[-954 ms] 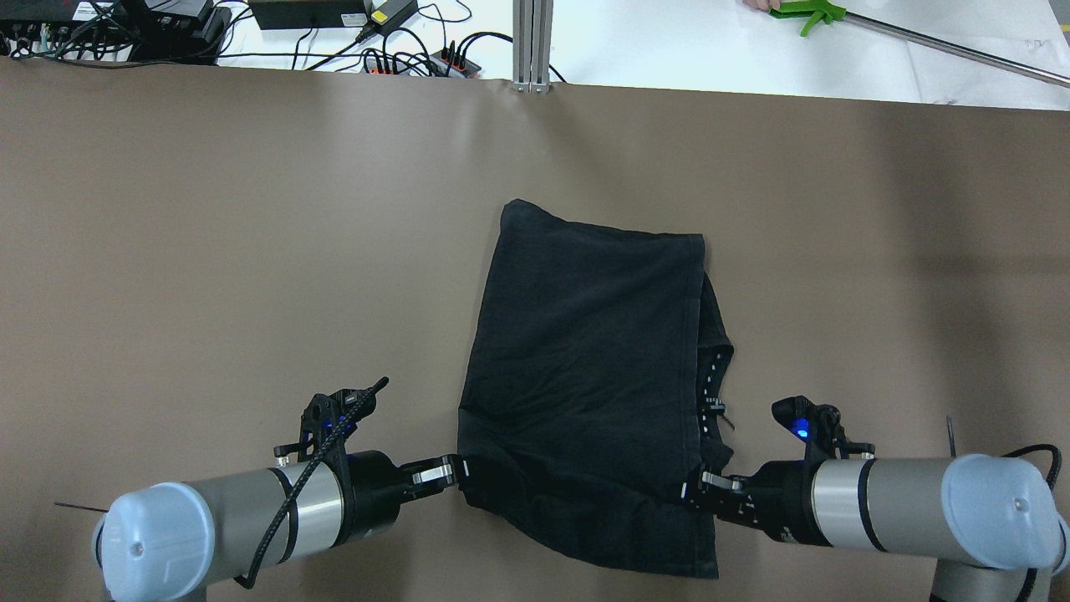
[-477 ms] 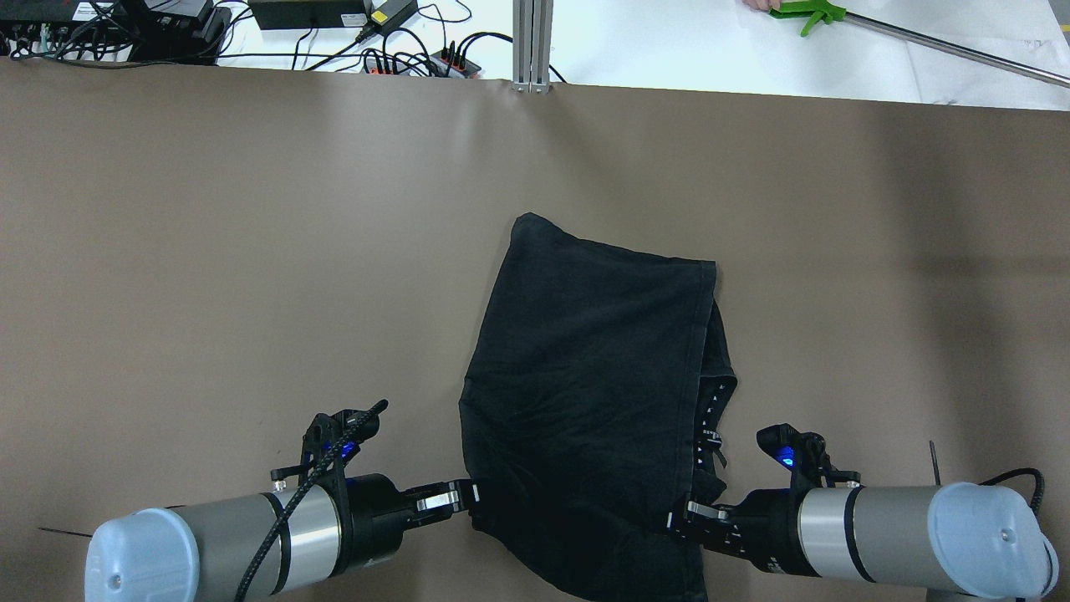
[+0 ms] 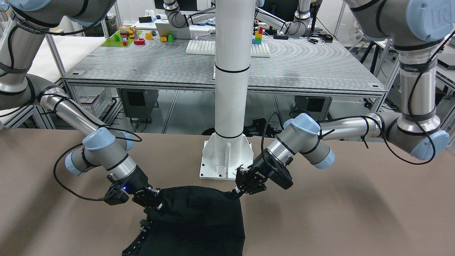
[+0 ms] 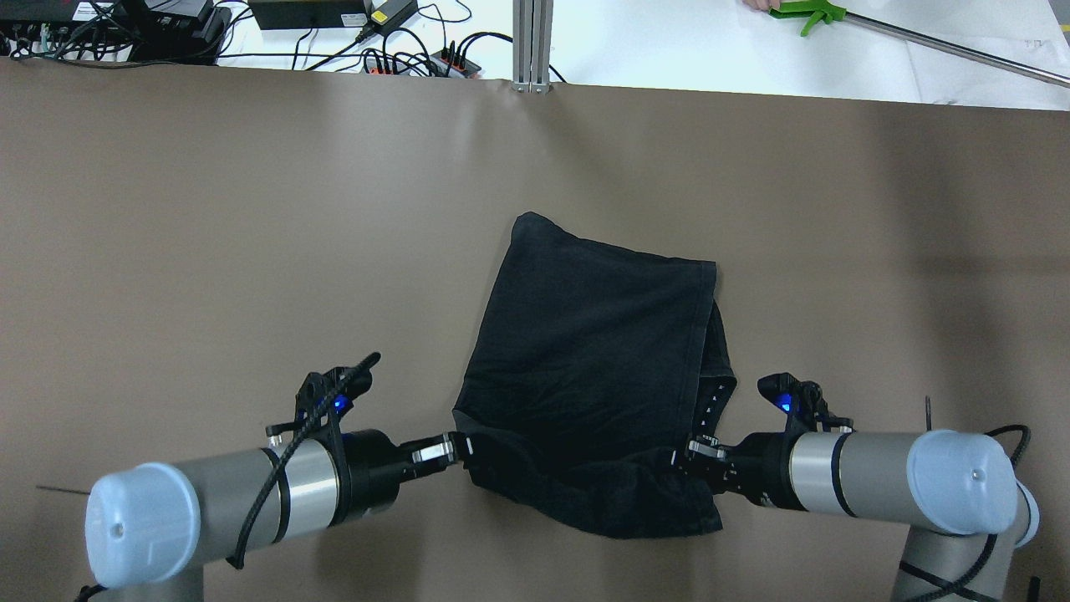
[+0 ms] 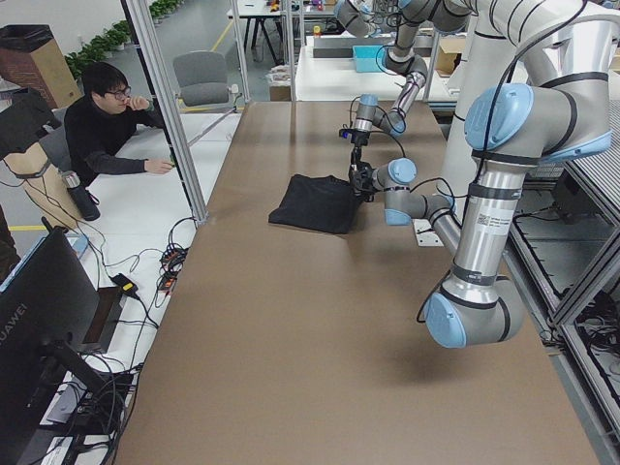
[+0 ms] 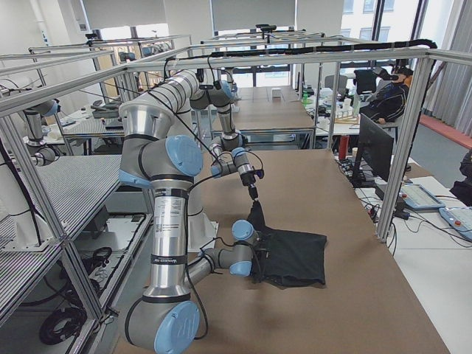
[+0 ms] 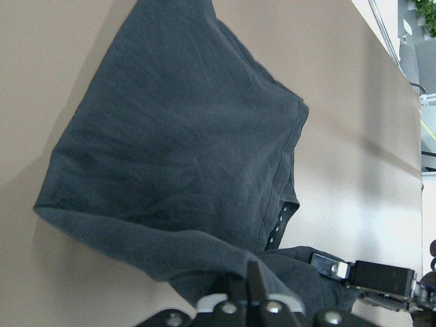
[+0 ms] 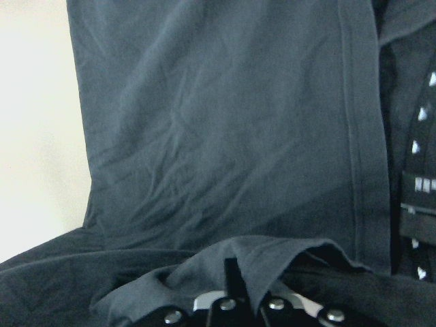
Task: Fold clothes
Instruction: 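Lift the near edge with both grippers and fold it away from the robot, then lay the fold down and release, raising the left gripper away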
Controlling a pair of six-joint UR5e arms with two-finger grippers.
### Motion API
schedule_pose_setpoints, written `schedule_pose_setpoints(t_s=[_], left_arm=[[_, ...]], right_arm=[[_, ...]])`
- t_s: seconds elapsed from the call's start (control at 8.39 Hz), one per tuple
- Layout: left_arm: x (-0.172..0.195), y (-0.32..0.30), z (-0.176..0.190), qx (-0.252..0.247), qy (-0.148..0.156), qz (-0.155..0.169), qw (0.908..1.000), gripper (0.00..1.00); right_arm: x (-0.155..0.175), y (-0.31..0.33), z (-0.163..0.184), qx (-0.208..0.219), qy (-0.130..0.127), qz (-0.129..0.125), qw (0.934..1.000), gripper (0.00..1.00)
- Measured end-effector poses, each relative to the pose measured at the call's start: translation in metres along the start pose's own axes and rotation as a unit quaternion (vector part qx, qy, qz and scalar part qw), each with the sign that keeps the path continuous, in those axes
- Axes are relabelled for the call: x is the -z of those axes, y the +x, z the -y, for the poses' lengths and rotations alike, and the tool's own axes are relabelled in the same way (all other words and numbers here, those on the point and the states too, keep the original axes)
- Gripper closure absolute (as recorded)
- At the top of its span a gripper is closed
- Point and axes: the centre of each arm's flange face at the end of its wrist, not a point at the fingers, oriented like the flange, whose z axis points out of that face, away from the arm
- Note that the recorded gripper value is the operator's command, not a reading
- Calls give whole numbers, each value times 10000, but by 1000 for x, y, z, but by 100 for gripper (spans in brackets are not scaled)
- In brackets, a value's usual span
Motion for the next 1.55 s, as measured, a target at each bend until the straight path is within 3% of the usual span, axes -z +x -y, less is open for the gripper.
schedule_pose_setpoints(t_s=[0.24, 0.48, 0.83, 1.31, 1.43, 1.55], left_arm=[[-26, 38, 45, 47, 211, 236, 9995, 100], [-57, 55, 85, 94, 387, 444, 9982, 100], [-105, 55, 146, 152, 703, 866, 9936, 100], [-132, 65, 173, 156, 808, 1030, 9913, 100], [-134, 65, 173, 153, 813, 1043, 9911, 88], [-134, 65, 173, 149, 817, 1050, 9910, 15]], right_arm=[[6, -10, 44, -32, 207, -38, 9998, 100], [4, -27, 79, -22, 461, -380, 9982, 100], [0, -34, 101, -27, 708, -794, 9943, 100], [-34, -19, 134, -116, 1189, -1121, 9865, 97], [-40, -17, 139, -126, 1244, -1165, 9853, 34], [-43, -16, 141, -138, 1266, -1192, 9847, 6]])
